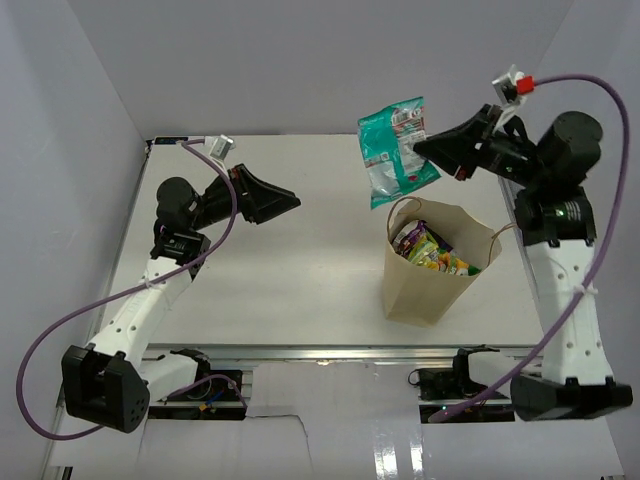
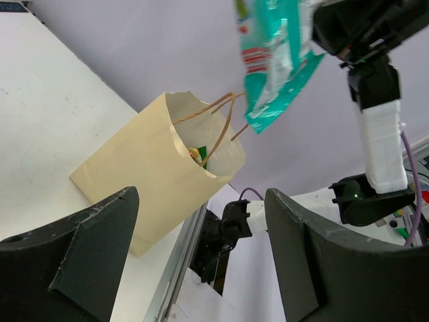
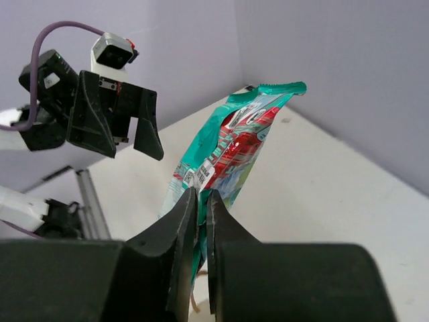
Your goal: Place the snacks into the paper bag
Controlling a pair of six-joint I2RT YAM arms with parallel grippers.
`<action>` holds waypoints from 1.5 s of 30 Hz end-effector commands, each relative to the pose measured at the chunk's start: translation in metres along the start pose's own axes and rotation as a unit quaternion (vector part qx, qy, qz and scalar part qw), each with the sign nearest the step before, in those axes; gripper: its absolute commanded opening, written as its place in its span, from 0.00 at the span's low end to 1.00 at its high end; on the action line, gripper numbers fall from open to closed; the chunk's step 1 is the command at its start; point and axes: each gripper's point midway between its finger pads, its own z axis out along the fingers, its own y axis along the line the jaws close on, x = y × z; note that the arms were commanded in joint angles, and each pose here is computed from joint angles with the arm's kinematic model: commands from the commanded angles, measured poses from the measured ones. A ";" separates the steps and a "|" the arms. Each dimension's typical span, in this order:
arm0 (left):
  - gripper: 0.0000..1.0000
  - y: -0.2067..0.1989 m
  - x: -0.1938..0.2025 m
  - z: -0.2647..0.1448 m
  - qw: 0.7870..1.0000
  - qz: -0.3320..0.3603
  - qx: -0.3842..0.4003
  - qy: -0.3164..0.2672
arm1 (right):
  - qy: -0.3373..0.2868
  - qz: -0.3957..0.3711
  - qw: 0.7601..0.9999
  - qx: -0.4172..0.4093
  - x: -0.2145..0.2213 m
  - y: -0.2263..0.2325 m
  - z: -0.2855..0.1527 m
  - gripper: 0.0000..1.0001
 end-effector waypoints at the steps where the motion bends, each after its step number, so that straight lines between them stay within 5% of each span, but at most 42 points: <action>1: 0.87 0.001 0.008 -0.008 1.000 0.021 0.003 0.003 | -0.011 -0.120 0.992 0.027 -0.011 0.027 -0.035 0.08; 6: 0.87 0.011 0.021 -0.014 1.000 0.026 -0.003 0.014 | 0.013 -0.234 0.959 0.160 -0.001 0.018 -0.082 0.08; 13: 0.88 0.025 0.022 -0.021 0.999 0.024 -0.015 0.018 | 0.041 -0.258 0.920 0.291 0.010 0.003 -0.125 0.08; 22: 0.89 0.030 0.030 -0.028 0.999 0.022 -0.022 0.021 | 0.115 -0.255 0.905 0.320 0.064 -0.030 -0.137 0.08; 24: 0.98 0.034 0.031 -0.030 0.999 0.016 -0.034 0.020 | 0.133 -0.260 0.904 0.311 0.076 -0.036 -0.136 0.08; 27: 0.98 0.041 0.026 -0.033 0.997 0.030 -0.070 0.010 | 0.147 -0.266 0.905 0.299 0.076 -0.035 -0.135 0.31; 28: 0.98 0.047 0.019 -0.035 0.995 0.040 -0.096 -0.006 | 0.150 -0.264 0.904 0.302 0.074 -0.037 -0.135 0.52; 31: 0.98 0.058 0.000 -0.042 0.982 0.078 -0.169 -0.024 | 0.140 -0.240 0.899 0.338 0.061 -0.042 -0.139 0.94; 33: 0.98 0.058 -0.010 -0.047 0.974 0.101 -0.201 -0.024 | 0.115 -0.181 0.900 0.379 0.051 -0.046 -0.143 0.90; 36: 0.98 0.052 -0.025 -0.051 0.966 0.132 -0.218 -0.038 | 0.098 -0.088 0.869 0.476 0.045 -0.069 -0.161 0.90; 38: 0.98 0.048 -0.030 -0.051 0.965 0.141 -0.219 -0.042 | 0.081 -0.045 0.819 0.567 0.040 -0.088 -0.186 0.90; 45: 0.98 0.051 -0.030 -0.051 0.965 0.137 -0.221 -0.044 | 0.052 -0.051 0.782 0.619 0.024 -0.090 -0.207 0.90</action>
